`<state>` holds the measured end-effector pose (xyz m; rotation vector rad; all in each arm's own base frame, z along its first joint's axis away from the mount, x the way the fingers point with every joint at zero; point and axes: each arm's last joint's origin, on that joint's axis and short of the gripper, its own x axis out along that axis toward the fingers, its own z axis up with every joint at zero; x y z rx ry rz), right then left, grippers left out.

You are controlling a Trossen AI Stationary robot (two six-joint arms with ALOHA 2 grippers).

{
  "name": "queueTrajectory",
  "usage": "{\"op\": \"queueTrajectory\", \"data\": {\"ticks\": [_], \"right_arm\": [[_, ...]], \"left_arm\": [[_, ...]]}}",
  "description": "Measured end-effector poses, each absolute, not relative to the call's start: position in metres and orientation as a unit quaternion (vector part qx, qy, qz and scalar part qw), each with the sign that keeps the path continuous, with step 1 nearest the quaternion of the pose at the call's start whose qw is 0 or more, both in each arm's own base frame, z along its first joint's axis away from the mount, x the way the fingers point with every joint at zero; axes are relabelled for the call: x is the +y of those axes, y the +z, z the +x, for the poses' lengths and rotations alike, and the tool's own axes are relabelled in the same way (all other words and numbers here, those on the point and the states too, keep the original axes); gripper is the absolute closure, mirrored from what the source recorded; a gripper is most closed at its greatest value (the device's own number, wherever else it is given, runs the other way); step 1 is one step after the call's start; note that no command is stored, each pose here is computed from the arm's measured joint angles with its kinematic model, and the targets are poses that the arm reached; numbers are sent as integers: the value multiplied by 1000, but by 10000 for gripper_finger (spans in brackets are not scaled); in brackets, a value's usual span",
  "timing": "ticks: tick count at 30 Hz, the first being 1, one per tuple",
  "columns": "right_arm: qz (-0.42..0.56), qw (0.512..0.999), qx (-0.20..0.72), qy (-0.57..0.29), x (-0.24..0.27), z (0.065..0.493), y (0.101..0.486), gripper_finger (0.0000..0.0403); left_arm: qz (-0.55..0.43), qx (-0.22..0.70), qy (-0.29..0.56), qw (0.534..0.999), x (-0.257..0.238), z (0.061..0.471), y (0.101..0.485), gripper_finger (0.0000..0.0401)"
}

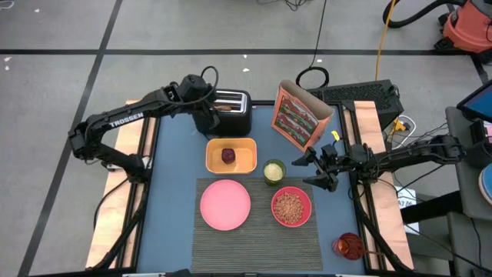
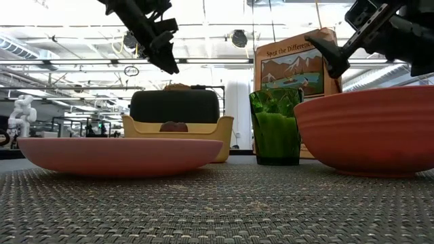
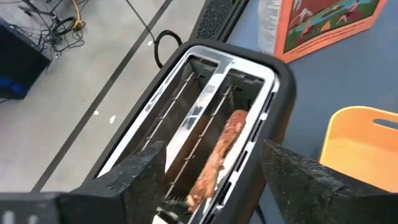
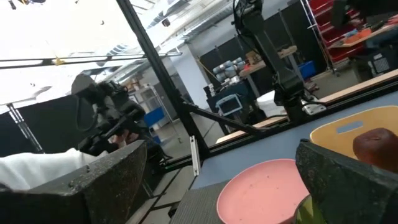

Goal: Arrange a breakfast setting
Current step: Put the toasted bread from the toaster on the light pink plate

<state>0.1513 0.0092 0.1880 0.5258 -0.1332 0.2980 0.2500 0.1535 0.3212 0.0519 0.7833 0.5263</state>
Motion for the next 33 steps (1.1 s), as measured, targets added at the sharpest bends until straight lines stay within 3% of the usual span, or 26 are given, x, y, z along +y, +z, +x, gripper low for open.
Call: {"op": "queueTrajectory", "data": {"ticks": [6,27,33], "right_arm": [[250,955,-66,148,10,151,188,3],[236,958,-70,147,10,152,188,3],[235,958,-70,147,10,152,188,3]], "left_arm": [[18,398,244,884,162,255,308,166],[18,418,237,877,172,268,290,169],[17,418,236,877,172,268,290,218]]}}
